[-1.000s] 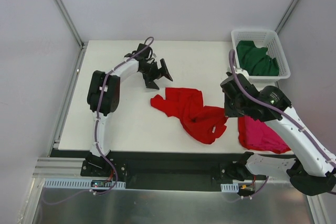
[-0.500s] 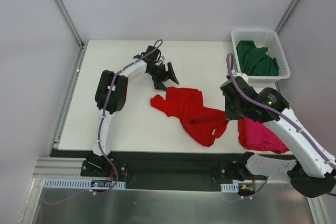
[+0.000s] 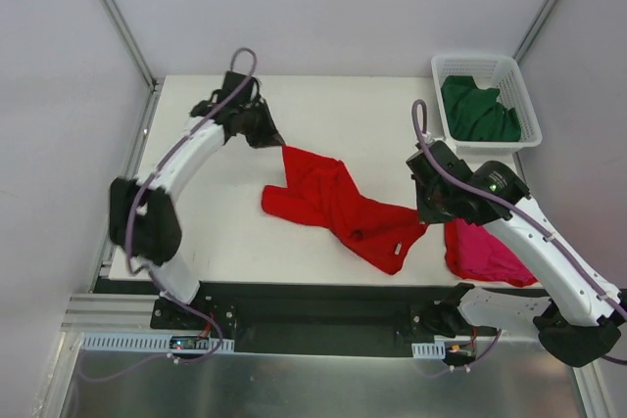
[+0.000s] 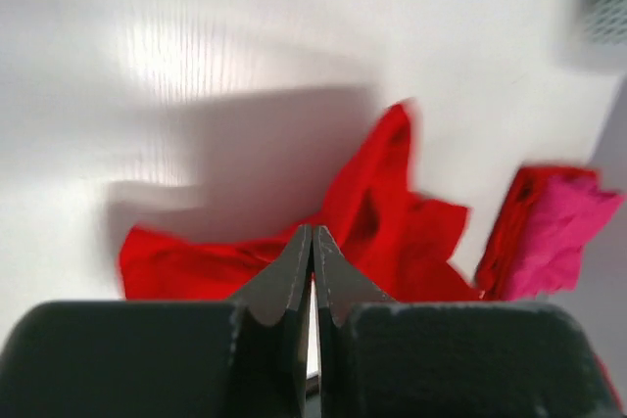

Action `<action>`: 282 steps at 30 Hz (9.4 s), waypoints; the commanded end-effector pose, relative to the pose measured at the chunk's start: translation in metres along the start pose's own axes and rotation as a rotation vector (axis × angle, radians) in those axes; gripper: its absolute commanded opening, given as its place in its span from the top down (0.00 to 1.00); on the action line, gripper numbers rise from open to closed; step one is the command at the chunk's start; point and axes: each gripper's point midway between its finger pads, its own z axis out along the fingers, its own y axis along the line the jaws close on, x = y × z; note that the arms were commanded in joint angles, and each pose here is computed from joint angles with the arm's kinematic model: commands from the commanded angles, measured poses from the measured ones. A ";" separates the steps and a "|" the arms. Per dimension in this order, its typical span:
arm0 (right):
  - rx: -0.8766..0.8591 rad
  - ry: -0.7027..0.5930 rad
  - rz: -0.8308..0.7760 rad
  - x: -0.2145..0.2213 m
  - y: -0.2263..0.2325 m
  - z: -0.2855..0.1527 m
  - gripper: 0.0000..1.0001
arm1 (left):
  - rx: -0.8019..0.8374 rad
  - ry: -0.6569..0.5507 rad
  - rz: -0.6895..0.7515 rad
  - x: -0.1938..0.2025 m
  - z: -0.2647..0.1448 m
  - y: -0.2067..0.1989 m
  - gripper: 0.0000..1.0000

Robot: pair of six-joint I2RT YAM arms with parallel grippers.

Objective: Fold and stack the t-shirts

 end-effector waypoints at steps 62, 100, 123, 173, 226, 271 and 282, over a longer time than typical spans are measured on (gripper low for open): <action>-0.269 0.388 -0.212 0.014 0.124 0.135 0.99 | -0.085 0.005 -0.128 0.072 -0.064 0.090 0.25; -0.048 0.169 -0.117 -0.045 0.060 0.106 0.04 | -0.192 0.049 -0.098 0.022 -0.022 0.111 0.17; -0.032 0.205 -0.107 -0.020 0.042 0.086 0.04 | -0.079 -0.239 -0.066 -0.140 -0.087 0.032 1.00; -0.157 0.376 -0.158 -0.006 0.090 0.126 0.04 | 0.388 -0.602 0.155 0.046 -0.341 -0.081 1.00; -0.268 0.391 -0.173 0.033 0.084 0.107 0.04 | -0.106 -0.045 -0.285 -0.129 -0.036 0.086 0.01; -0.543 0.420 -0.182 -0.035 0.166 0.099 0.04 | -0.269 0.309 -0.451 0.118 -0.097 0.193 0.01; -0.566 0.461 -0.178 -0.031 0.173 0.105 0.04 | -0.438 -0.132 -0.244 -0.011 -0.181 0.173 0.01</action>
